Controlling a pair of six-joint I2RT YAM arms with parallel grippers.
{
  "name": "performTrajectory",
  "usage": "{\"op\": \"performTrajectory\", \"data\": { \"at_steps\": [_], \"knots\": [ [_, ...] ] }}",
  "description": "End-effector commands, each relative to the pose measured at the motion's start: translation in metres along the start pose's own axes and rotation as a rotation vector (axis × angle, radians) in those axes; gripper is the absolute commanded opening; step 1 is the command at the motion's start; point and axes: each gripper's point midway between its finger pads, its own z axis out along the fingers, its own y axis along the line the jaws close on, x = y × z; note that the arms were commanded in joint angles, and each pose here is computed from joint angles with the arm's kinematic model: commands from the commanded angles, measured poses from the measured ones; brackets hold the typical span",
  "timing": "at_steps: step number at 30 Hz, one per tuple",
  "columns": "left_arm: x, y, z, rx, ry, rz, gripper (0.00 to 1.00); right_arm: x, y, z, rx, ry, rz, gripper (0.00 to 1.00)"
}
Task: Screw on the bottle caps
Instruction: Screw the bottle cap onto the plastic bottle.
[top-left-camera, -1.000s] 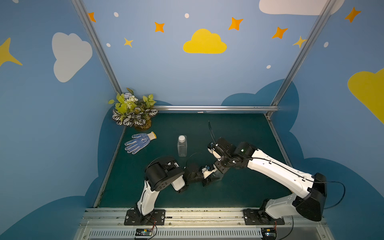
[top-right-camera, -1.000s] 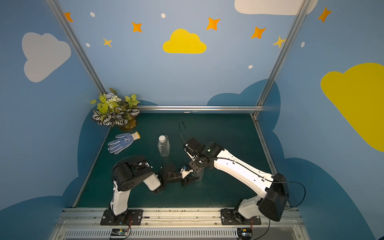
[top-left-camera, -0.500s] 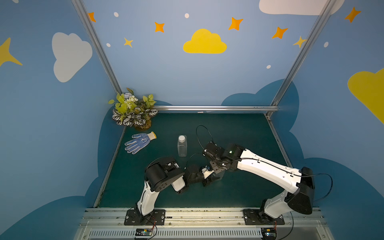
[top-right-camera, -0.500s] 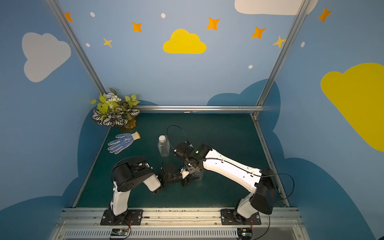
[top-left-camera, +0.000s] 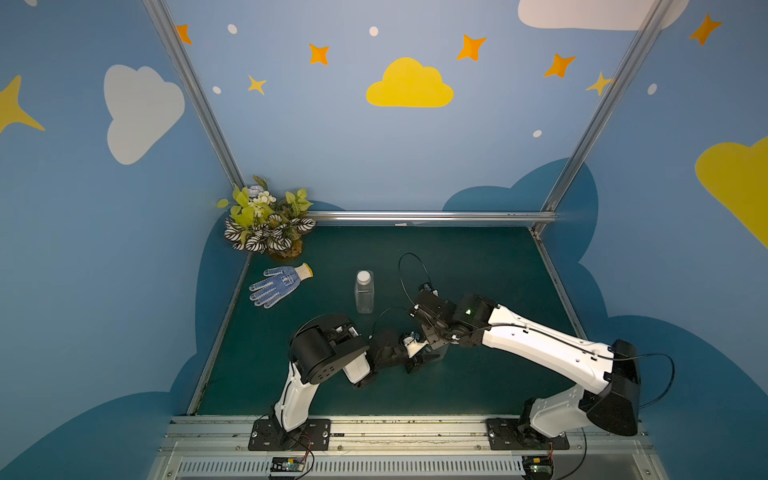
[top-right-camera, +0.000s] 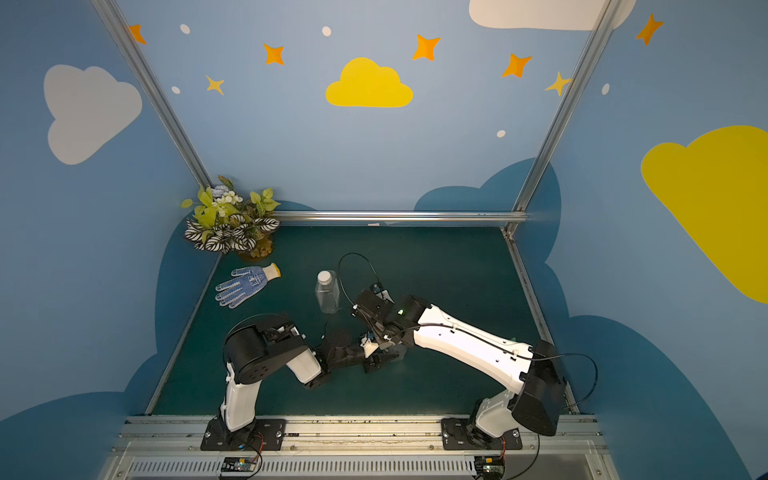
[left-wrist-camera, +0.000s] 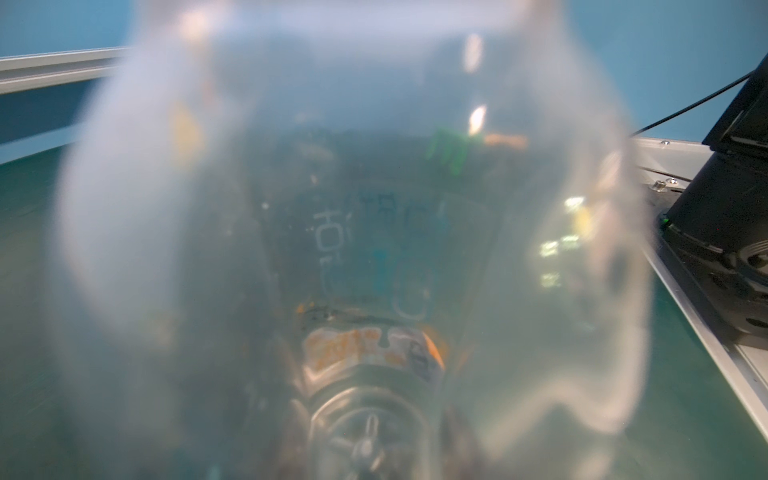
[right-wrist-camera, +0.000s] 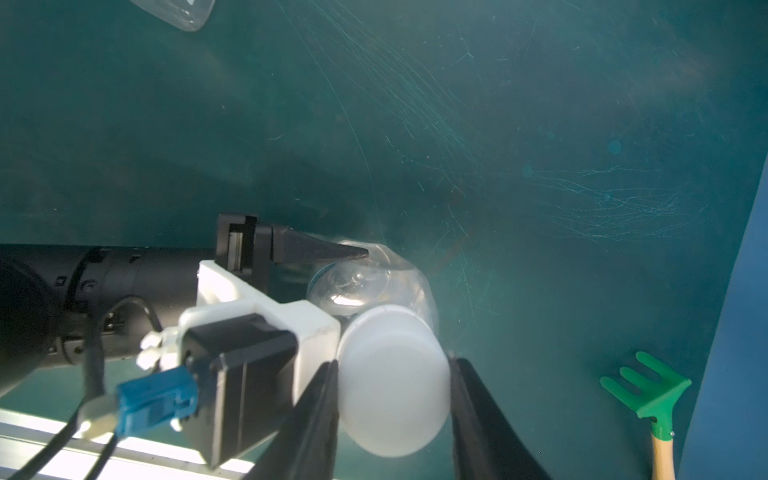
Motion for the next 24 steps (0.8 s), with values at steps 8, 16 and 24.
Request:
{"op": "performTrajectory", "data": {
  "at_steps": [8, 16, 24],
  "knots": [
    [-0.004, 0.002, -0.004, -0.016, -0.018, 0.069, 0.49, 0.018, 0.007, 0.018, -0.07, 0.058, -0.021, 0.43],
    [-0.003, 0.002, -0.004, -0.012, -0.019, 0.061, 0.49, 0.02, 0.007, 0.015, -0.094, 0.041, -0.034, 0.5],
    [-0.003, -0.001, -0.006, 0.02, -0.034, 0.043, 0.49, 0.022, 0.007, 0.01, -0.122, 0.014, -0.063, 0.55]
  ]
}}
